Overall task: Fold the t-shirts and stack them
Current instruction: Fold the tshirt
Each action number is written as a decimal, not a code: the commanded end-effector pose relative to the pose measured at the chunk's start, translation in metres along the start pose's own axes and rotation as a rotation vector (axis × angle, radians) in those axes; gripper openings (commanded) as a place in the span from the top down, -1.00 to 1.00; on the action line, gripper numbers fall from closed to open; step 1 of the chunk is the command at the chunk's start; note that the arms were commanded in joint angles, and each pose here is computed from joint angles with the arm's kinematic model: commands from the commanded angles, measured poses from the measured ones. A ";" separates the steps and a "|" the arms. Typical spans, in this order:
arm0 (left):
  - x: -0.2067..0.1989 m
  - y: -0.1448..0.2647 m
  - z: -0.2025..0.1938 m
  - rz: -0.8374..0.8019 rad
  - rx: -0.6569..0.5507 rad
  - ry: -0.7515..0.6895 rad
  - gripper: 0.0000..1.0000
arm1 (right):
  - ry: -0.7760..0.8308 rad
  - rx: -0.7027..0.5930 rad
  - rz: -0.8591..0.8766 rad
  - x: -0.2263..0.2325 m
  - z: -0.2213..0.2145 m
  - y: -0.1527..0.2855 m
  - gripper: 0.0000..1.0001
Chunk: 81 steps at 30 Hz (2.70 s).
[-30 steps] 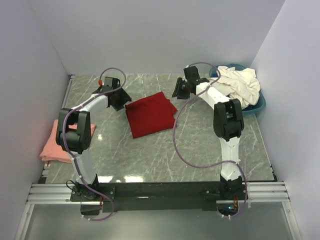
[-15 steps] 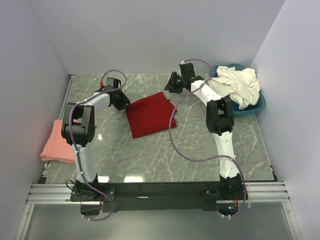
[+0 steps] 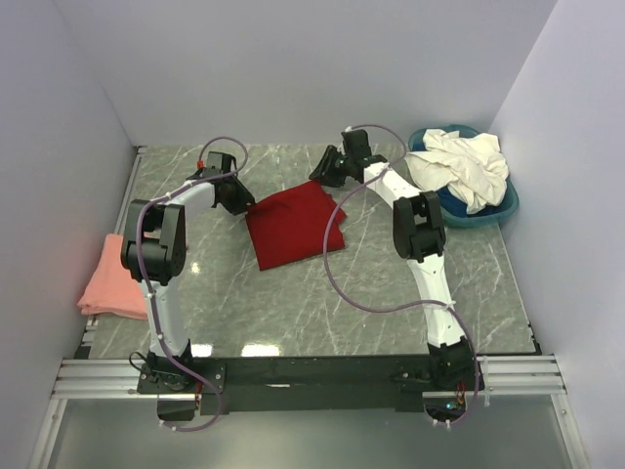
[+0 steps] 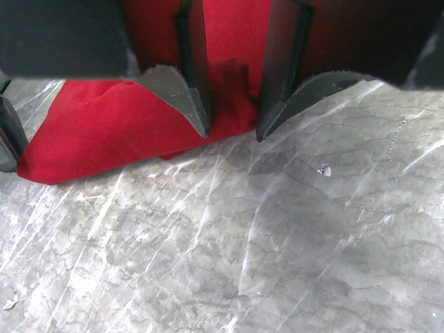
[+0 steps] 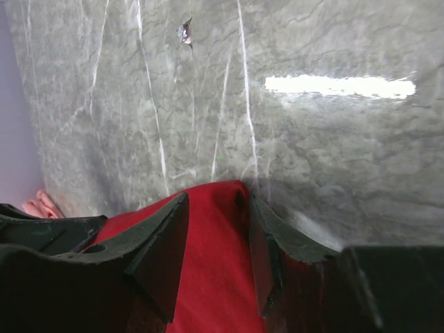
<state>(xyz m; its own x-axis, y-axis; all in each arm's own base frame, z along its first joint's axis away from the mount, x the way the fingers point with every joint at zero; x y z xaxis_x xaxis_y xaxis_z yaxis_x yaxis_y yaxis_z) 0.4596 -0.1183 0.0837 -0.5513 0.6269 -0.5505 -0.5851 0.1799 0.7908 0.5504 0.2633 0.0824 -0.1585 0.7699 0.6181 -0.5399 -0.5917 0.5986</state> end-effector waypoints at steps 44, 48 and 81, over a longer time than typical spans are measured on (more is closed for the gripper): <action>0.093 0.206 -0.232 -0.227 0.255 -0.045 0.99 | 0.033 0.028 -0.019 0.004 -0.252 0.299 1.00; 0.126 0.207 -0.266 -0.182 0.351 -0.062 0.99 | 0.013 0.071 -0.059 -0.015 -0.284 0.308 1.00; 0.077 0.164 -0.180 -0.022 0.062 -0.297 0.04 | 0.071 -0.037 -0.313 -0.015 -0.215 0.251 0.13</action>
<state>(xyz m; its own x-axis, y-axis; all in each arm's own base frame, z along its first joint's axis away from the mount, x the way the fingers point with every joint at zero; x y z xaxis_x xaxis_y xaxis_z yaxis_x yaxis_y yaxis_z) 0.2015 -0.1710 0.1107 -0.4148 0.7885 -0.4542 -0.5238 0.2013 0.8277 0.2159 0.1494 0.1010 -0.0138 0.9297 0.3680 -0.5291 -0.3190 0.7863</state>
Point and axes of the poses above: each gripper's point midway between its finger pads, its own y axis back along the fingers, its own x axis along the line the jaws close on, z = x × y, the point moved 5 cm from there along y, back along the fingers, and after that the axes turned 8 degrees about y, right-handed, at the moved point
